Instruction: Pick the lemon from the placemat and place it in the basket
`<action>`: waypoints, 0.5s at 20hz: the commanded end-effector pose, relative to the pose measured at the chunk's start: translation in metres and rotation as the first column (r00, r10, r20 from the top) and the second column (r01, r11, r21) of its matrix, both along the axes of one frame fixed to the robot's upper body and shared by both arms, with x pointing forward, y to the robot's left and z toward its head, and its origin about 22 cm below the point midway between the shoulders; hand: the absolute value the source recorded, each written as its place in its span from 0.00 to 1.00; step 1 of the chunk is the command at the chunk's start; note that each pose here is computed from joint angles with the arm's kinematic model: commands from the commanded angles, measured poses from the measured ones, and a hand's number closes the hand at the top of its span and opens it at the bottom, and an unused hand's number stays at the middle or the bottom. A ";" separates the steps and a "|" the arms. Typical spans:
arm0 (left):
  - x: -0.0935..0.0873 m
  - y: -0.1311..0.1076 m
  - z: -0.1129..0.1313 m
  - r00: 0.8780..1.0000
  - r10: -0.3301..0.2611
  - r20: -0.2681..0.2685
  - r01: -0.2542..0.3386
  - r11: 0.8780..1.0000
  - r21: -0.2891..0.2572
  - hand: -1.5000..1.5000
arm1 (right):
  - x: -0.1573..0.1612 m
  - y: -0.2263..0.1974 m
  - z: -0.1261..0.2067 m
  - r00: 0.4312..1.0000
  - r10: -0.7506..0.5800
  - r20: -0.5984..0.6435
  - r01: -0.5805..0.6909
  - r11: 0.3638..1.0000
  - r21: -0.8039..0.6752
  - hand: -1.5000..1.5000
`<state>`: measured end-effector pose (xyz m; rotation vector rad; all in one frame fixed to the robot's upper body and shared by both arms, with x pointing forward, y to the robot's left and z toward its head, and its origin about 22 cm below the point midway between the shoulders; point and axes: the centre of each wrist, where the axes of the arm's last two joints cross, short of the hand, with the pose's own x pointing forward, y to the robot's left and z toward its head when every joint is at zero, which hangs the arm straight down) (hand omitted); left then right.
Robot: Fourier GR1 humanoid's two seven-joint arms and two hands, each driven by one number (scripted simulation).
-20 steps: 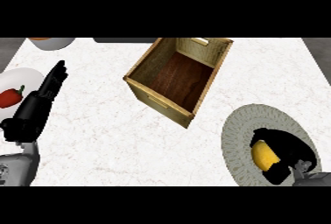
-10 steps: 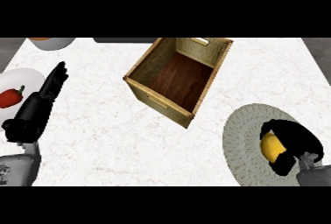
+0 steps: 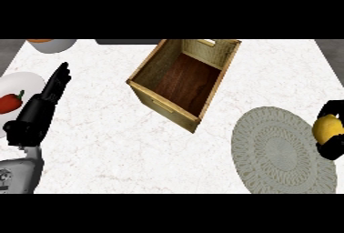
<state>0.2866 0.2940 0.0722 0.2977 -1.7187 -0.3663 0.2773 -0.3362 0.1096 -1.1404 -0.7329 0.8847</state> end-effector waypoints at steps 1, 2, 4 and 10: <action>-0.007 -0.004 0.005 1.000 0.001 0.001 -0.001 1.000 0.004 0.50 | -0.004 -0.001 0.038 0.973 -0.054 0.224 0.056 0.998 -0.004 1.00; 0.009 0.005 -0.001 1.000 0.004 -0.006 -0.004 1.000 0.001 0.50 | 0.003 0.006 0.053 0.944 -0.062 0.324 0.050 0.998 0.044 1.00; -0.004 -0.007 -0.008 1.000 0.001 -0.004 -0.001 1.000 -0.004 0.50 | -0.006 0.011 0.074 0.886 -0.056 0.461 0.017 0.996 0.089 1.00; -0.003 0.003 -0.008 1.000 -0.005 -0.009 0.005 1.000 0.008 0.50 | -0.006 0.040 0.152 0.674 -0.055 0.736 -0.249 0.922 0.297 1.00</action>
